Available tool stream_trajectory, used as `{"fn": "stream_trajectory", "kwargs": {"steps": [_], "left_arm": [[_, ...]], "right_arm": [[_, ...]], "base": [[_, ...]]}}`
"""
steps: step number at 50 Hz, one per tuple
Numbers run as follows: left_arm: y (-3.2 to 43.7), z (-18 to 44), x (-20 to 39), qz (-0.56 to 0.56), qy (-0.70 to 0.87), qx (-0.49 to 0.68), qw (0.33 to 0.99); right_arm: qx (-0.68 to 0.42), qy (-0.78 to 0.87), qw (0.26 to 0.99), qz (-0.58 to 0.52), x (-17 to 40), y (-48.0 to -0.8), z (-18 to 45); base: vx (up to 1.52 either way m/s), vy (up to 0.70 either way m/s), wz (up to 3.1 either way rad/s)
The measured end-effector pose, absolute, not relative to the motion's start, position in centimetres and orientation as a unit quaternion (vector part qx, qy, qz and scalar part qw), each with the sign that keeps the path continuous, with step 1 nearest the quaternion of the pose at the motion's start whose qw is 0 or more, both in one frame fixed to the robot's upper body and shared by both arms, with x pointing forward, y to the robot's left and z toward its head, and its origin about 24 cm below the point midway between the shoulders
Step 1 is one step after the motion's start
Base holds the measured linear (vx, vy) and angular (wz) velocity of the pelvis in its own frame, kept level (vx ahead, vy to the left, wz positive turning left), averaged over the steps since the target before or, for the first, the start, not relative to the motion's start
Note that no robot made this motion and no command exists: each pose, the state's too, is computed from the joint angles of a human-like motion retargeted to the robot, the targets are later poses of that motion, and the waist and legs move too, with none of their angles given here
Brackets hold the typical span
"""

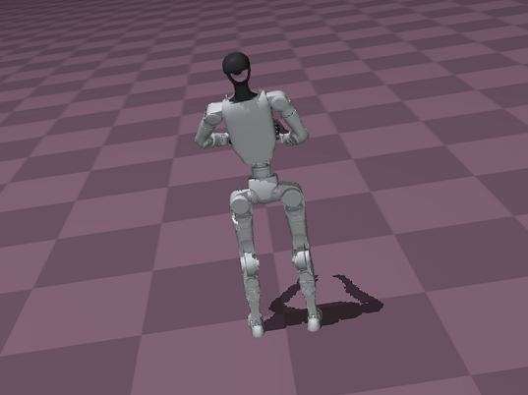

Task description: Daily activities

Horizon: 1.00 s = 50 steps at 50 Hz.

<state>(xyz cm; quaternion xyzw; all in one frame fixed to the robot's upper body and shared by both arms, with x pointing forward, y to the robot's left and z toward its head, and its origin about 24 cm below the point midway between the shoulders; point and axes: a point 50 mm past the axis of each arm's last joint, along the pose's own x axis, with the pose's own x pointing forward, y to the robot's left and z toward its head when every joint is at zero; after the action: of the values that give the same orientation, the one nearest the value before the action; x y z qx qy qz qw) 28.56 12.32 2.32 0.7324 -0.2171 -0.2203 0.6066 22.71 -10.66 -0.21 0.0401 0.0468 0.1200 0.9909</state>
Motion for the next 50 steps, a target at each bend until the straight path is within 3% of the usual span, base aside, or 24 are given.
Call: {"fn": "stream_trajectory", "kwargs": {"steps": [15, 33, 50], "left_arm": [[10.1, -0.1, 28.3, -0.284, -0.207, 0.772, 0.53], [8.0, -0.6, 28.2, -0.32, -0.201, 0.752, 0.54], [8.9, 0.2, 29.8, -0.27, -0.21, 0.766, 0.545]], "right_arm": [[0.011, 0.084, 0.982, 0.168, 23.6, -9.3, -1.5], [0.064, 0.234, 0.964, 0.114, 23.6, -11.5, -6.6], [0.062, 0.217, 0.972, 0.071, 24.2, -12.4, -6.2]], "base": [[0.0, 0.0, 0.0], [0.0, 0.0, 0.0], [-0.01, -0.01, -0.01]]}}
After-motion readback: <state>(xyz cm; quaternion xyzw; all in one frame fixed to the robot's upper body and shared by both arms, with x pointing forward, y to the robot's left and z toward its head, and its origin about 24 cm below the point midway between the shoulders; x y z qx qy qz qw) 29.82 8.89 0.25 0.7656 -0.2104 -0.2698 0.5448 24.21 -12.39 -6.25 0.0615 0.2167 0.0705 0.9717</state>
